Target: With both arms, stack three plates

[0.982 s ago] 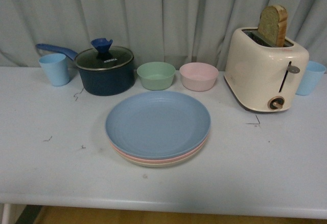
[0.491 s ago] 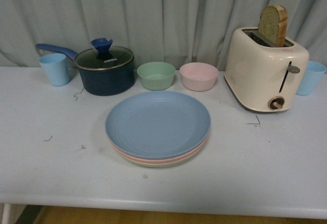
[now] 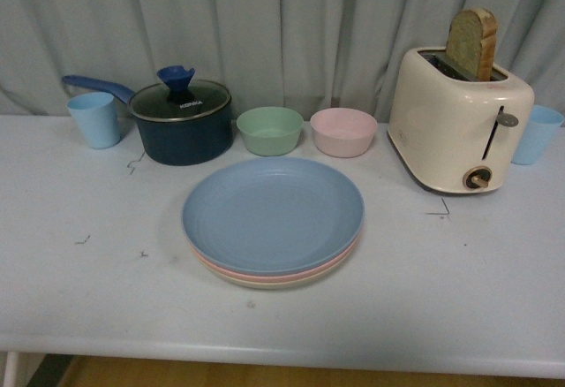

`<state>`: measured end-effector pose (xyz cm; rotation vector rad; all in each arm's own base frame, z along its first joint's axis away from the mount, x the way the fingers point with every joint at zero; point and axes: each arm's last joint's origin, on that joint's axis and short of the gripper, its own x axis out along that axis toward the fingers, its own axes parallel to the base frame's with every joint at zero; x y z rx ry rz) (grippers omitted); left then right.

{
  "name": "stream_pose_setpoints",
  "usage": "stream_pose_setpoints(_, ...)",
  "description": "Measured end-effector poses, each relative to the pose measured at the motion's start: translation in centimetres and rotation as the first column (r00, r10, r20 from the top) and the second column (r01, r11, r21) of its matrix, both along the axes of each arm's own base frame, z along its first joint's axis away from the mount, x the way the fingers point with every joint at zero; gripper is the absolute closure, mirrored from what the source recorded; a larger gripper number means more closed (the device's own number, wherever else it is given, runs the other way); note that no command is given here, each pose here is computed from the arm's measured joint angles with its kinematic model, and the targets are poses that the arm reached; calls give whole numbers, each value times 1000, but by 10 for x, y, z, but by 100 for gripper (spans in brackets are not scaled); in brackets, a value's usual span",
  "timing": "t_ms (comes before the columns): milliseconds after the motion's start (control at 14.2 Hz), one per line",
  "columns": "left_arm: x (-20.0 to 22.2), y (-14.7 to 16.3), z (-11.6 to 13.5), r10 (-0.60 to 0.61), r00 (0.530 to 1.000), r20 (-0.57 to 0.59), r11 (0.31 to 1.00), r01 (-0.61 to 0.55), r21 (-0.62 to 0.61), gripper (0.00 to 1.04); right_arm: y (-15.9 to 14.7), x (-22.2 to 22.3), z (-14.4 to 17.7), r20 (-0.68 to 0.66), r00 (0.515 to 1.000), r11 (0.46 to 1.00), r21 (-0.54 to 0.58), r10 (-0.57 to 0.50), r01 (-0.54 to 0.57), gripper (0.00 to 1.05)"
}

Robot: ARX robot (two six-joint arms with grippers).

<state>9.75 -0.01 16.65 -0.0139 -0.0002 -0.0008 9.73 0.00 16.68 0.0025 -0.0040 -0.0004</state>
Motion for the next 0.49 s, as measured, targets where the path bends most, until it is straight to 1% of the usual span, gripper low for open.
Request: stream_pose_setpoints(491,0,0,0,0,1000,0,1000,0,0,7,0,0,0,0,1000,1000,0,0,0,6)
